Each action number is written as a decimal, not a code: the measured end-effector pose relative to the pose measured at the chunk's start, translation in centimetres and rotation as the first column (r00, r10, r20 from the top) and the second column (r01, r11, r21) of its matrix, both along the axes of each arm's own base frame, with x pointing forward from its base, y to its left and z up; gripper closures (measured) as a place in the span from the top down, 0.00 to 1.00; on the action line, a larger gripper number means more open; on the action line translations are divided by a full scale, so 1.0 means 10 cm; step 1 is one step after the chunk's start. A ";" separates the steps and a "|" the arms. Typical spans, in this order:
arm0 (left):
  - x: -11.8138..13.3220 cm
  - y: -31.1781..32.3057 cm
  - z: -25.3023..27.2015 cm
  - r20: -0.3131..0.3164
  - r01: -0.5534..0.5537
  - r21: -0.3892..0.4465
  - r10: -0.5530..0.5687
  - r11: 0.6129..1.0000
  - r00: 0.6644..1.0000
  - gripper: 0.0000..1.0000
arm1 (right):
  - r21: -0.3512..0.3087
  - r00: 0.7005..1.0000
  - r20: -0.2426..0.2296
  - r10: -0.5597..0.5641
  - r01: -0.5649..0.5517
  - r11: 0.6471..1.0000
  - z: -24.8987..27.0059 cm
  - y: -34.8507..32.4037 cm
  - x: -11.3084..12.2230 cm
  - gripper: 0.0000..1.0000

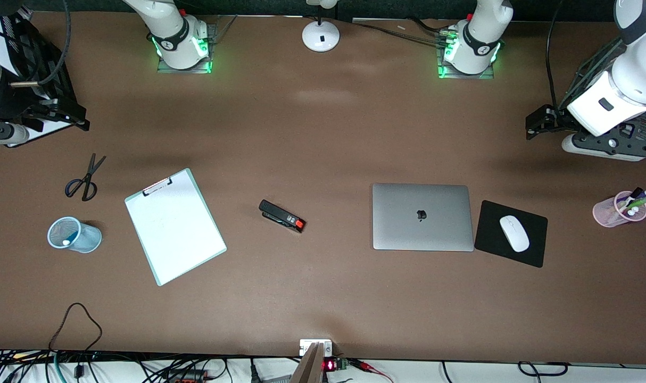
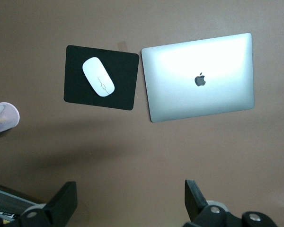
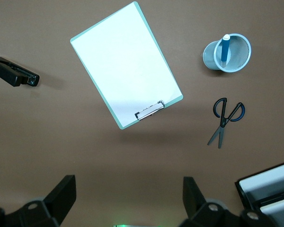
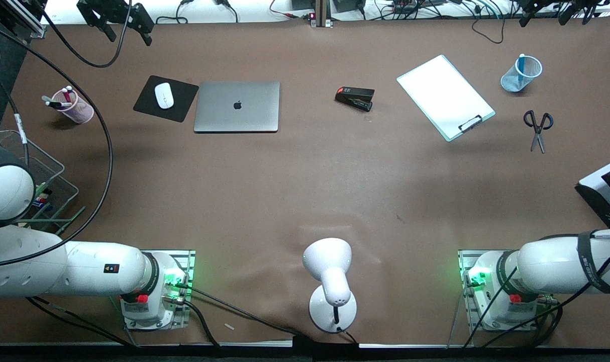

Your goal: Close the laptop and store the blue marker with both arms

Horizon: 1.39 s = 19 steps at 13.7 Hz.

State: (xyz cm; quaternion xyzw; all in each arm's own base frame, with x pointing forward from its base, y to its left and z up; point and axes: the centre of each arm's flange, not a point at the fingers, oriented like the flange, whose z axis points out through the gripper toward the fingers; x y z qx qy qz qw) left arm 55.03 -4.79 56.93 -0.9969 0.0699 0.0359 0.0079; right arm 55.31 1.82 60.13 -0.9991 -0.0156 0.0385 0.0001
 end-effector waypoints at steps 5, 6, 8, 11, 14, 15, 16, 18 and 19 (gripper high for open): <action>0.00 0.00 0.00 0.000 0.000 0.000 0.000 1.000 1.000 1.00 | 0.000 1.000 0.013 -0.001 0.001 1.000 0.05 0.00 -0.03 1.00; 0.00 0.00 0.00 0.000 0.000 0.000 0.000 1.000 1.000 1.00 | 0.000 1.000 0.019 -0.002 0.002 1.000 0.06 0.00 -0.02 1.00; 0.00 0.00 0.00 0.000 0.000 0.000 0.000 1.000 1.000 1.00 | 0.000 1.000 0.027 -0.002 0.002 1.000 0.07 0.00 -0.01 1.00; 0.00 0.00 0.00 0.000 0.000 0.000 0.000 1.000 1.000 1.00 | 0.000 1.000 0.024 -0.002 0.002 1.000 0.05 0.00 -0.01 1.00; 0.00 0.00 0.00 0.000 0.000 0.000 0.000 1.000 1.000 1.00 | 0.000 1.000 0.017 -0.002 0.002 1.000 0.02 0.00 -0.02 1.00; 0.00 0.00 0.00 0.000 0.000 0.000 0.000 1.000 1.000 1.00 | 0.000 1.000 0.016 -0.005 0.005 1.000 0.02 0.01 -0.02 1.00; 0.00 0.00 0.00 0.000 0.000 0.000 0.000 1.000 1.000 1.00 | -0.001 1.000 0.016 -0.013 0.013 1.000 0.02 0.02 -0.02 1.00; 0.00 0.00 0.00 0.000 0.000 0.000 0.000 1.000 1.000 1.00 | -0.002 1.000 0.015 -0.025 0.025 1.000 0.01 0.05 -0.02 1.00; 0.00 0.00 0.00 0.000 0.000 0.000 0.000 1.000 1.000 1.00 | -0.002 1.000 0.015 -0.026 0.026 1.000 0.01 0.06 -0.02 1.00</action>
